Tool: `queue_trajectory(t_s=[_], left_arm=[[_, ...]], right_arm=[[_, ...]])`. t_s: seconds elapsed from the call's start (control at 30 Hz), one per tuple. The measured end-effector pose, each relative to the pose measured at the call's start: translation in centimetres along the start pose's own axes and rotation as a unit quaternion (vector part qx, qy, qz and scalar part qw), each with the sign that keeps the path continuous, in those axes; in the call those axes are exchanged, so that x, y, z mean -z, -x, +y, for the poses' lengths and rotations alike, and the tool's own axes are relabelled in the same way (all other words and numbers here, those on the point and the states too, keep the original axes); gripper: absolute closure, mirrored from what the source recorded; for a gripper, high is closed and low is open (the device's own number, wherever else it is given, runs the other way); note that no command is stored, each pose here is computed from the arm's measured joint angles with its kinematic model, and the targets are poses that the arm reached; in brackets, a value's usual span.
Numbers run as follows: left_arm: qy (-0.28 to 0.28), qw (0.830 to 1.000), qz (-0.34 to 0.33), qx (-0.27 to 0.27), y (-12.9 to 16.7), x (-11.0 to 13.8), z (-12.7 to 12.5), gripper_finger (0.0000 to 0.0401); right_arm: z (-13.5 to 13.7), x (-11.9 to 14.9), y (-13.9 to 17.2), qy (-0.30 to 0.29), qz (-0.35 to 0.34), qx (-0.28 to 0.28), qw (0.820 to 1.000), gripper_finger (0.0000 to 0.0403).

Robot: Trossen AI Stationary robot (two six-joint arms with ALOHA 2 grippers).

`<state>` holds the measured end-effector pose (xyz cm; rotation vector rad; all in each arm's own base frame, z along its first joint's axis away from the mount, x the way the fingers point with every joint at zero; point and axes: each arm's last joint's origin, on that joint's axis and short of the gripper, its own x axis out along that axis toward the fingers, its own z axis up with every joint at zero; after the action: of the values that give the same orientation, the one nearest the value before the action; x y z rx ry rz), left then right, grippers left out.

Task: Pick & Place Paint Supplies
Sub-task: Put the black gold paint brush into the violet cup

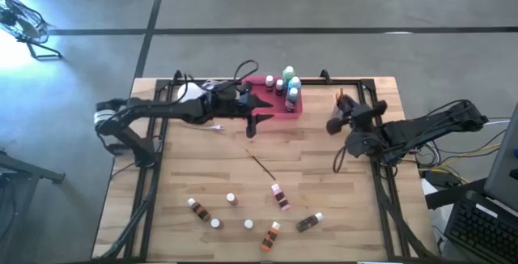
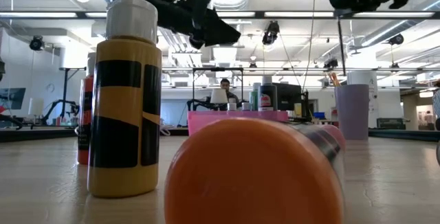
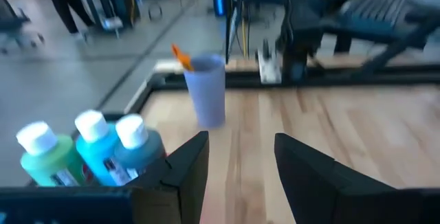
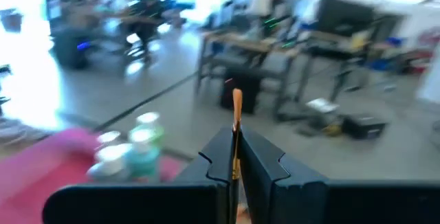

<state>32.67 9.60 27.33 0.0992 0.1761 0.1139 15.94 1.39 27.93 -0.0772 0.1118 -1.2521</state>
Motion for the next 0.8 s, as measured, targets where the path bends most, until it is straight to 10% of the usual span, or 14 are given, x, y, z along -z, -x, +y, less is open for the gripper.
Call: queue_trajectory(t_s=[0.8], left_arm=[[0.004, 0.999, -0.036, -0.004, 0.7, 0.6, -0.2, 0.0229]], right_arm=[[-1.8, 4.4, -2.3, -0.033, -0.012, 0.106, 0.994, 0.0390]])
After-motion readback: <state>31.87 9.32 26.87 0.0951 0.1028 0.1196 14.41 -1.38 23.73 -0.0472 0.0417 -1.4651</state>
